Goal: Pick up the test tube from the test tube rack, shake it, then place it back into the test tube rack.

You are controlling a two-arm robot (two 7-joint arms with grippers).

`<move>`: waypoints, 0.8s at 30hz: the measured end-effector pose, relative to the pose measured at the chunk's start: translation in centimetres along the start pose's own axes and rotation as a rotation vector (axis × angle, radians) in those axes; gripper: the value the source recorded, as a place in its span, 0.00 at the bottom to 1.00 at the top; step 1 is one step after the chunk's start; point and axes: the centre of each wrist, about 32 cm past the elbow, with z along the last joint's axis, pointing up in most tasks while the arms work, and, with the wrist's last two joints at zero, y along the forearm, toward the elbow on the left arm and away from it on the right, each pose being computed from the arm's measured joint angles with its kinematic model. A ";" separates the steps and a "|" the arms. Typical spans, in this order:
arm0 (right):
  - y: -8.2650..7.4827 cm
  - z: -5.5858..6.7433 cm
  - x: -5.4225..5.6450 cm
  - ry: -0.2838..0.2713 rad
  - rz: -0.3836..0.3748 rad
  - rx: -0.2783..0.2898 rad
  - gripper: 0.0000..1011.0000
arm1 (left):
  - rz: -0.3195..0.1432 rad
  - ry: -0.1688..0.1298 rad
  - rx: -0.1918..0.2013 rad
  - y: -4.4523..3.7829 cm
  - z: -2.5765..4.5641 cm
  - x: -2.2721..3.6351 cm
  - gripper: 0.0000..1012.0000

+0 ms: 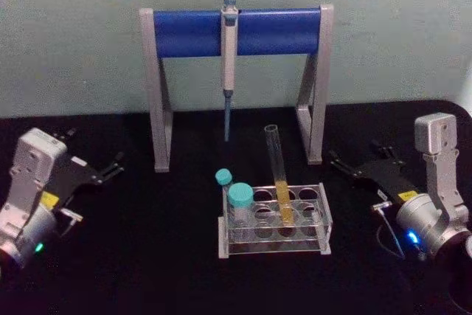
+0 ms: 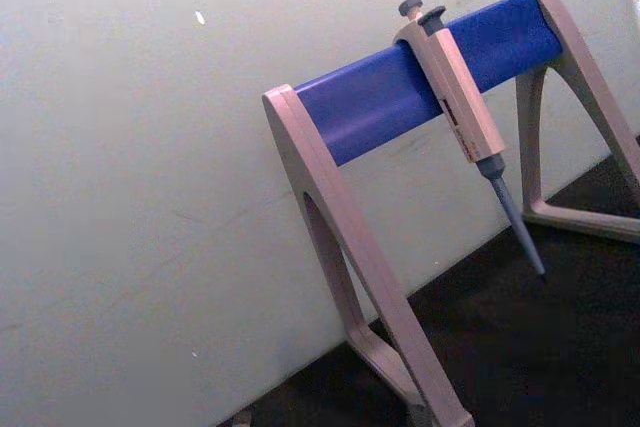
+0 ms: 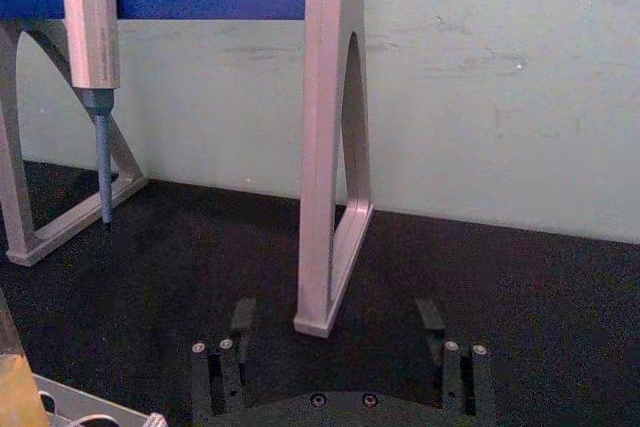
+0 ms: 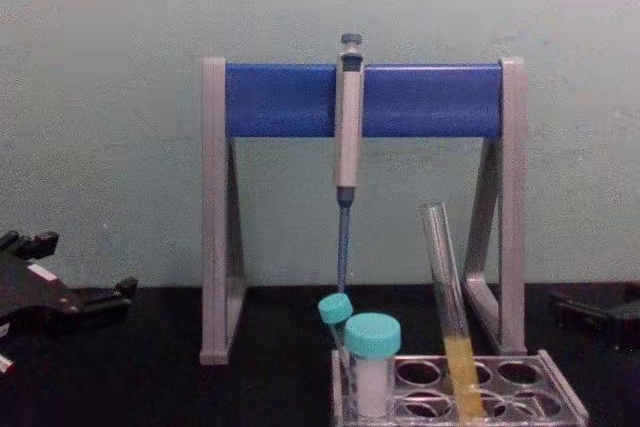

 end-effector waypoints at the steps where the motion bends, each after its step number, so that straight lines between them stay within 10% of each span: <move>1: 0.0 0.0 0.0 0.000 0.000 0.000 0.99 | 0.000 0.000 0.000 0.00 0.00 0.00 0.99; 24: 0.0 0.1 0.0 -0.002 0.003 0.002 0.99 | 0.000 0.000 0.000 0.00 0.00 0.00 0.99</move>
